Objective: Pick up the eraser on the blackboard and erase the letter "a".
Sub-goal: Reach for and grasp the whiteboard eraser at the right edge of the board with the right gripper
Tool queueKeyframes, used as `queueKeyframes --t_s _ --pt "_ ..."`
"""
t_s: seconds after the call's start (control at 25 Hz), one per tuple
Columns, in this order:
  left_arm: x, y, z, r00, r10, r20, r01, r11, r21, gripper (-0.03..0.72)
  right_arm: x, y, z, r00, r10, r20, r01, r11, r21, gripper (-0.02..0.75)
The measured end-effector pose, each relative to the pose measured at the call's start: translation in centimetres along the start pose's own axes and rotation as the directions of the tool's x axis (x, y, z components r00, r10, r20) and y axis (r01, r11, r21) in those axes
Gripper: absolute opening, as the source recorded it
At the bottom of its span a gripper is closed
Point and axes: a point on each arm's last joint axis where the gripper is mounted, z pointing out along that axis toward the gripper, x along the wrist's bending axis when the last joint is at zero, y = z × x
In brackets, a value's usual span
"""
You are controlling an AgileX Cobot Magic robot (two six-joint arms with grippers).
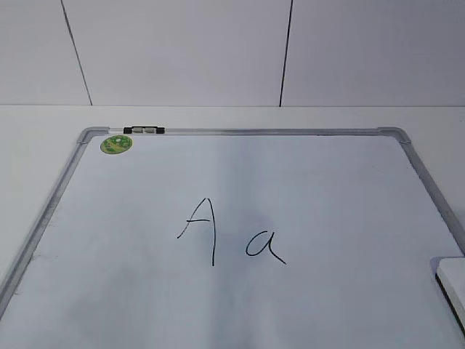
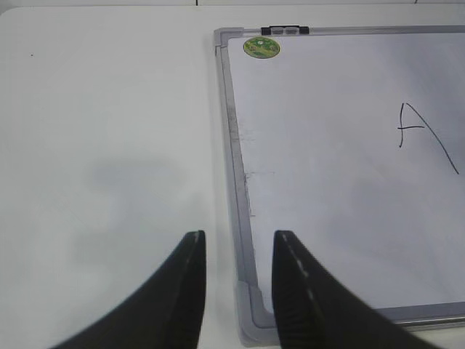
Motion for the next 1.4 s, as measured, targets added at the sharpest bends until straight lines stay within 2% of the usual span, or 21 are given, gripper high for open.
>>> queueKeyframes --t_s 0.16,0.36,0.56,0.96,1.2,1.4 --pt "0.0 0.0 0.0 1.000 0.000 0.000 0.000 1.000 0.000 0.235 0.1 1.5 0.2 1.000 -0.015 -0.009 0.015 0.998 0.069 0.595" --pt "0.0 0.0 0.0 1.000 0.000 0.000 0.000 1.000 0.000 0.235 0.3 3.2 2.0 0.999 -0.023 -0.027 0.028 0.979 0.204 0.664" --pt "0.0 0.0 0.0 1.000 0.000 0.000 0.000 1.000 0.000 0.235 0.4 5.7 3.5 0.999 -0.021 -0.028 0.028 0.955 0.296 0.676" --pt "0.0 0.0 0.0 1.000 0.000 0.000 0.000 1.000 0.000 0.235 0.7 12.2 6.0 0.998 0.051 -0.024 -0.039 0.938 0.344 0.673" --pt "0.0 0.0 0.0 1.000 0.000 0.000 0.000 1.000 0.000 0.235 1.0 12.9 7.7 0.996 0.080 -0.039 -0.058 0.914 0.403 0.647" --pt "0.0 0.0 0.0 1.000 0.000 0.000 0.000 1.000 0.000 0.235 1.0 12.9 7.9 0.998 0.059 -0.029 -0.042 0.914 0.404 0.613"
